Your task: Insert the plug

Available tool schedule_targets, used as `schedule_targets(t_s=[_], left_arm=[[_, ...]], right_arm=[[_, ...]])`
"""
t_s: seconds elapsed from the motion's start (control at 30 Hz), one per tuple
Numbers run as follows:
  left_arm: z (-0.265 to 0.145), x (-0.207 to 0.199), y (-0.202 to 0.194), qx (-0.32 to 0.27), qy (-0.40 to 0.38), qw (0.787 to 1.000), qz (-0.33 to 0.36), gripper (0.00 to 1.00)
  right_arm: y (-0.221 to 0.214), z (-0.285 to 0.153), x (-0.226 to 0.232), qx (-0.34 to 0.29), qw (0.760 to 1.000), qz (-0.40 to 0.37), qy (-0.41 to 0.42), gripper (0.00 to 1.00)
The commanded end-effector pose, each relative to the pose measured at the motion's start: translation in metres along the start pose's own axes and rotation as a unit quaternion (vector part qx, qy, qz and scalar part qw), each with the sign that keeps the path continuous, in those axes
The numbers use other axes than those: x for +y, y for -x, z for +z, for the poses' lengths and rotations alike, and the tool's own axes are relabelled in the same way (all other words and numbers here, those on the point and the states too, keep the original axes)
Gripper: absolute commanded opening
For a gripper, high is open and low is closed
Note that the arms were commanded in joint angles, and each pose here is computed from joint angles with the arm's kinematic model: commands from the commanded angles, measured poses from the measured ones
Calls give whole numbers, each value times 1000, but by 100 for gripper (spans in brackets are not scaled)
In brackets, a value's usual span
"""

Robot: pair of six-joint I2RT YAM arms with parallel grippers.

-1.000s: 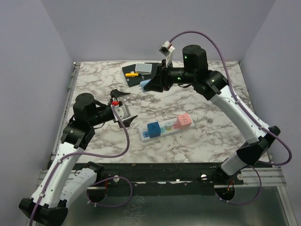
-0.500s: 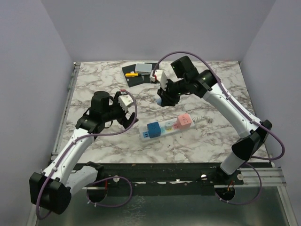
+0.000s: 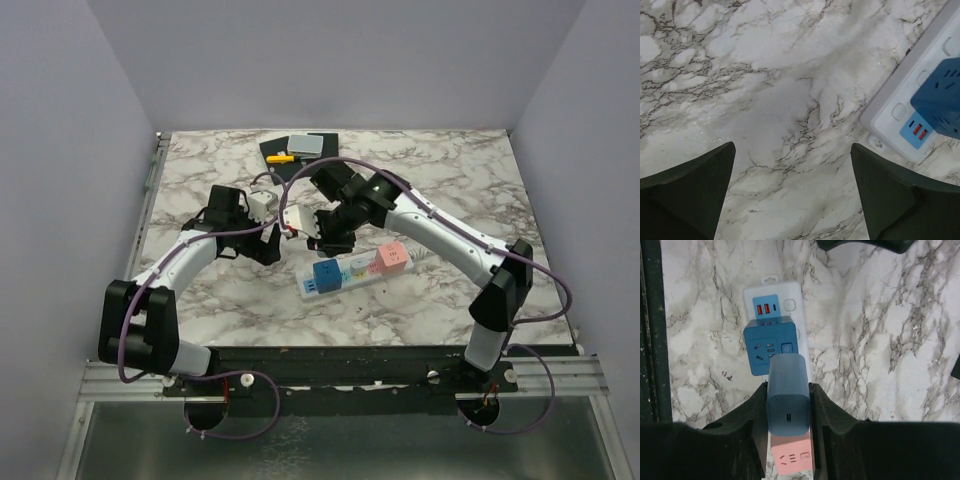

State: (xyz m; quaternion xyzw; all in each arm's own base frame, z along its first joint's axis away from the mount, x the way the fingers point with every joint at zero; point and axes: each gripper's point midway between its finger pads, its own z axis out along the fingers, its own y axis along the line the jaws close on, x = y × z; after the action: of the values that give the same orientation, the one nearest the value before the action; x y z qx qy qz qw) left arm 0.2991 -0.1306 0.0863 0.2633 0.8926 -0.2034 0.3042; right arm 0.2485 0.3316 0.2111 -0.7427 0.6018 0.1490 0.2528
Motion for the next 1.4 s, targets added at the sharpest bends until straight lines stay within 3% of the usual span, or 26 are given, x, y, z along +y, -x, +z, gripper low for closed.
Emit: schedule_targets(t_s=[0.0,0.57,0.87,1.37], left_arm=[[-2,23,13,4,42,999,-21,99],[0,62,15,21,114,992,-44,99],[10,63,2,31,80,991,-102,99],[5,68,-2,32,86,990,-104,99]], right_arm=[[-19,20,5,65,997,-34,30,6],[-25,56,16,111,987,-90,76,1],[-33,61,24,123,984,-94,87,1],[-41,65,34,143,980,-94,97,1]])
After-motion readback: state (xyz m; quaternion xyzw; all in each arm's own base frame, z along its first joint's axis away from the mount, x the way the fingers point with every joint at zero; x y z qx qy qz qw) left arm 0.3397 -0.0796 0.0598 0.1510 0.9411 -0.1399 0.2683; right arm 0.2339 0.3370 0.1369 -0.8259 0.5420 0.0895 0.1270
